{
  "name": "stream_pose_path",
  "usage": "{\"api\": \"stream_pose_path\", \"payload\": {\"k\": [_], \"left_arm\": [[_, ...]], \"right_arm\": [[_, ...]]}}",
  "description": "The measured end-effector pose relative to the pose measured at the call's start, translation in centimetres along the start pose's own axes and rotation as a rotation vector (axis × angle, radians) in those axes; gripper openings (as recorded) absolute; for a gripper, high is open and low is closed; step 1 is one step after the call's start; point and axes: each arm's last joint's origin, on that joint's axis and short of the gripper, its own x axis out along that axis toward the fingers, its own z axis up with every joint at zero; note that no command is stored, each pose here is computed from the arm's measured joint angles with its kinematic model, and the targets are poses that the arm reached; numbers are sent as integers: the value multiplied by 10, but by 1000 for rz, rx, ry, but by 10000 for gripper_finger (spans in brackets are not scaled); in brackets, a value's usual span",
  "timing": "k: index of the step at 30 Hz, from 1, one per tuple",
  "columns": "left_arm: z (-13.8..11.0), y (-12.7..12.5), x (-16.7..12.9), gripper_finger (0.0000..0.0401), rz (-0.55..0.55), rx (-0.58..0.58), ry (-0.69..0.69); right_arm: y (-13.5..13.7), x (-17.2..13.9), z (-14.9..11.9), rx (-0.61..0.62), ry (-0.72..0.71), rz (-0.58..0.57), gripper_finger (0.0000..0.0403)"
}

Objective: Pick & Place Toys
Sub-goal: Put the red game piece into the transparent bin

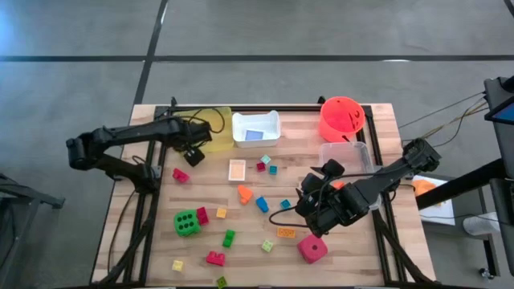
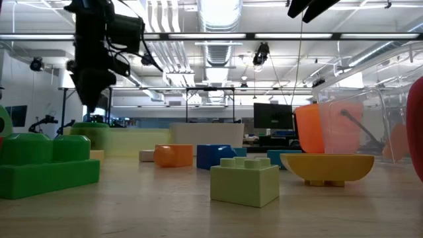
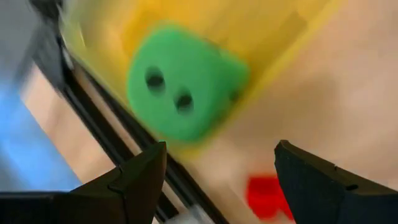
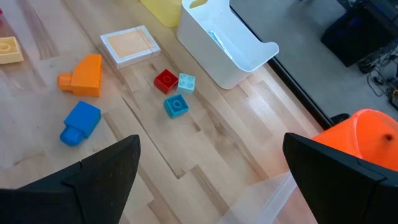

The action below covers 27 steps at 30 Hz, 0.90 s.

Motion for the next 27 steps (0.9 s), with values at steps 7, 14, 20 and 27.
{"api": "stream_pose_path", "payload": {"k": [7, 14, 20, 27], "left_arm": [[-26, -29, -16, 265, -54, 255, 22], [-47, -53, -26, 214, -78, 339, -23], [-54, -59, -18, 198, -183, 46, 116], [-61, -58, 0, 197, -115, -340, 209]], "right_arm": [[1, 0, 0, 6, -3, 5, 389], [1, 0, 1, 7, -5, 9, 389], [1, 0, 1, 7, -6, 11, 389], [3, 0, 2, 4, -13, 23, 389]]}}
